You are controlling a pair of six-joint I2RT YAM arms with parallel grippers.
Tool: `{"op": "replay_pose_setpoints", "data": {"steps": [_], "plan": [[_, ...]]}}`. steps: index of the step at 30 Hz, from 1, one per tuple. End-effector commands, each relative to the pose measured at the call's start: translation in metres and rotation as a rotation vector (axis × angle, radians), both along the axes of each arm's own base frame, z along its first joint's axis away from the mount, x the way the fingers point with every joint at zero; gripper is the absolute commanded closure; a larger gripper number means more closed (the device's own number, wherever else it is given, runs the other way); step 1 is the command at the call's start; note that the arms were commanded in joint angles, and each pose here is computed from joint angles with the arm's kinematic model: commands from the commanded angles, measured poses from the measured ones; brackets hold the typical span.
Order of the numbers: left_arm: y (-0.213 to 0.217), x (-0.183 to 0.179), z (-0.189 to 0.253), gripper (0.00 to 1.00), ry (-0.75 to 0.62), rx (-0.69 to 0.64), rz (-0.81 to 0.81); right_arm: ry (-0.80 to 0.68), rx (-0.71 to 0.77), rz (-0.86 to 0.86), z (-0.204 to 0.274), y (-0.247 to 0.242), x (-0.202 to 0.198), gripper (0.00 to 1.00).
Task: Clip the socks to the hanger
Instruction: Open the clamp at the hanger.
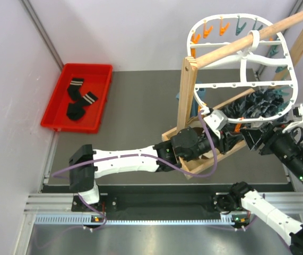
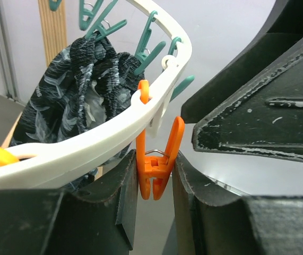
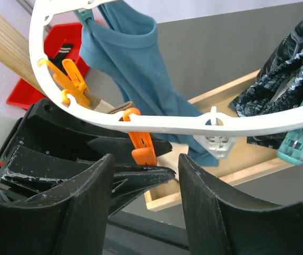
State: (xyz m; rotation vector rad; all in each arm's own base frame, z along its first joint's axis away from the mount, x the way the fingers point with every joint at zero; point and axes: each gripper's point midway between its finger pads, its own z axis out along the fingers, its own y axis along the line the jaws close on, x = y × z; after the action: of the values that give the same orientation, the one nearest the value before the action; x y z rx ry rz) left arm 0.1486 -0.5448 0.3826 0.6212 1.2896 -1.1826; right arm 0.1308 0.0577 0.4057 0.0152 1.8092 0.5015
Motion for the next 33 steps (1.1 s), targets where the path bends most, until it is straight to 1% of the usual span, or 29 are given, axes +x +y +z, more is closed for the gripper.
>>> {"op": "replay_pose_setpoints", "data": {"steps": [1,6,9,13,14,17,18,20,21,22,23,24,25,29,30,31,33], "plan": [[0.018,-0.003,0.032,1.00,0.047,-0.095,-0.015,-0.002,0.037,0.043,0.008,0.015,0.007,0.49],[0.019,-0.004,0.032,1.00,0.049,-0.097,-0.024,-0.009,0.046,0.042,0.005,0.018,0.011,0.52],[0.020,-0.006,0.036,1.00,0.048,-0.109,-0.033,-0.004,0.043,0.042,0.001,0.020,0.015,0.61],[0.022,-0.008,0.040,1.00,0.042,-0.121,-0.045,0.007,0.031,0.026,-0.005,0.020,0.021,0.66],[0.022,-0.010,0.042,1.00,0.038,-0.123,-0.057,0.004,0.032,0.026,-0.005,0.020,0.022,0.68],[0.021,-0.014,0.043,1.00,0.033,-0.119,-0.076,0.007,0.019,0.025,-0.008,0.021,0.024,0.83],[0.022,-0.015,0.043,0.97,0.030,-0.113,-0.081,0.004,0.012,0.029,-0.008,0.021,0.024,0.92],[0.024,-0.019,0.043,0.79,0.030,-0.103,-0.105,-0.006,0.006,0.029,-0.006,0.019,0.023,0.99],[0.025,-0.021,0.039,0.60,0.032,-0.081,-0.142,-0.009,-0.007,0.033,-0.006,0.018,0.022,1.00],[0.026,-0.026,0.037,0.54,0.057,-0.078,-0.200,-0.018,-0.010,0.039,-0.004,0.018,0.020,1.00],[0.031,-0.020,0.039,0.50,0.066,-0.078,-0.224,-0.021,-0.018,0.049,-0.004,0.019,0.020,1.00],[0.033,-0.029,0.038,0.45,0.069,-0.065,-0.300,-0.027,-0.030,0.058,-0.003,0.018,0.018,1.00],[0.036,-0.028,0.032,0.44,0.099,-0.049,-0.324,-0.027,-0.034,0.065,-0.003,0.018,0.016,1.00],[0.053,-0.021,0.033,0.43,0.078,-0.031,-0.362,-0.049,-0.039,0.102,0.002,0.021,0.011,1.00],[0.054,-0.021,0.034,0.42,0.072,-0.029,-0.376,-0.050,-0.042,0.110,0.002,0.022,0.010,1.00],[0.054,-0.028,0.035,0.42,0.066,-0.021,-0.427,-0.052,-0.038,0.120,0.004,0.023,0.009,1.00],[0.053,-0.024,0.034,0.42,0.071,-0.012,-0.442,-0.055,-0.036,0.141,0.005,0.027,0.008,1.00]]}}
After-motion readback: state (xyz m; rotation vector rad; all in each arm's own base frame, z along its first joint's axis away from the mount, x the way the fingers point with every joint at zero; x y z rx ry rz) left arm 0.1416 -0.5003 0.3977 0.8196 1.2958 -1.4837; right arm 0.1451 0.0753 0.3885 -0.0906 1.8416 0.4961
